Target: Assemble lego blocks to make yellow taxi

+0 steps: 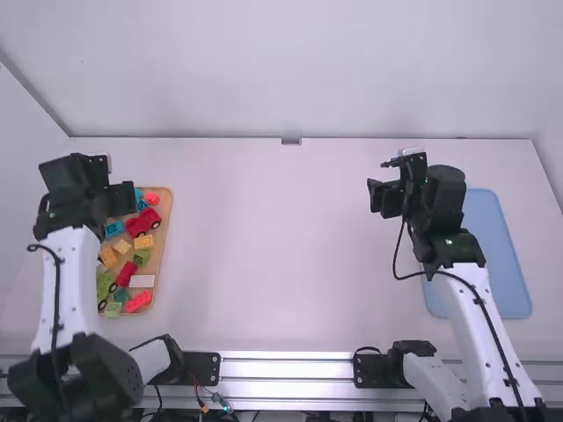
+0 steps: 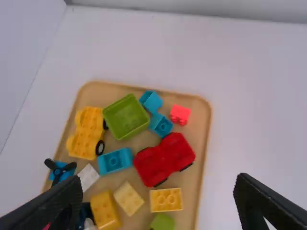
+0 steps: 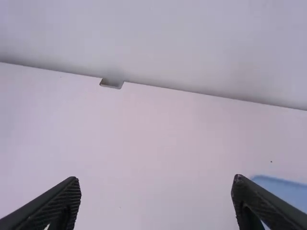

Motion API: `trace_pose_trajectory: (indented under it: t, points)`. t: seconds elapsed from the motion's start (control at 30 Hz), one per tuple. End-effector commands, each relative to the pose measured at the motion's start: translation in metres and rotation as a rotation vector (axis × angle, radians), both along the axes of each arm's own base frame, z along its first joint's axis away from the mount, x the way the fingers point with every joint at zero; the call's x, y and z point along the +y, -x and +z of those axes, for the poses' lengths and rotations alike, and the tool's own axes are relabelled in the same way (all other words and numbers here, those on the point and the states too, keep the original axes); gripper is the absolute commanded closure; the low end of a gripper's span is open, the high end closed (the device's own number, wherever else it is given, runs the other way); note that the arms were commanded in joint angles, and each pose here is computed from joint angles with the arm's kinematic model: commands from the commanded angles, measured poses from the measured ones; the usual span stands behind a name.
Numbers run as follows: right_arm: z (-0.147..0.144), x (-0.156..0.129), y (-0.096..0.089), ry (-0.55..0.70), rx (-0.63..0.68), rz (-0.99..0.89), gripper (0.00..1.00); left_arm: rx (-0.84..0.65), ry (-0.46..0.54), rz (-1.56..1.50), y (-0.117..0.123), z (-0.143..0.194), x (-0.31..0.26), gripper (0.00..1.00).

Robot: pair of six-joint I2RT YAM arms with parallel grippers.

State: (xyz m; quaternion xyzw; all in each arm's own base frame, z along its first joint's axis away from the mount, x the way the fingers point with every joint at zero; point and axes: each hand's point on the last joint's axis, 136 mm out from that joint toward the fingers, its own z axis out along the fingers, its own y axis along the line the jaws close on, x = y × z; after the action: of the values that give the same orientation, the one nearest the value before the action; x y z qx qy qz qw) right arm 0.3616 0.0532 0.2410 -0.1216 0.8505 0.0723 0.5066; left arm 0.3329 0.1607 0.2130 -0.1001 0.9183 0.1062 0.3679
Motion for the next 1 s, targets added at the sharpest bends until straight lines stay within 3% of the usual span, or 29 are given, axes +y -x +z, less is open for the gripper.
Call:
trace_pose_trajectory:
  t: [0.0, 0.33, 0.57, 0.97]
  points:
    - [0.014, 0.007, -0.011, -0.002, -0.014, 0.031, 0.13, 0.057, 0.022, -0.072, -0.014, -0.002, 0.019, 0.13]
    - [0.011, 0.015, -0.036, 0.000, 0.031, 0.063, 0.04, 0.311, 0.173, -0.028, -0.029, -0.061, 0.109, 0.03]
    - [0.009, 0.017, -0.040, 0.000, 0.044, 0.070, 0.02, 0.496, 0.126, 0.017, -0.021, -0.101, 0.149, 0.00]
    - [0.006, 0.017, -0.039, -0.001, 0.059, 0.072, 0.02, 0.608, 0.133, -0.027, -0.022, -0.152, 0.163, 0.01]
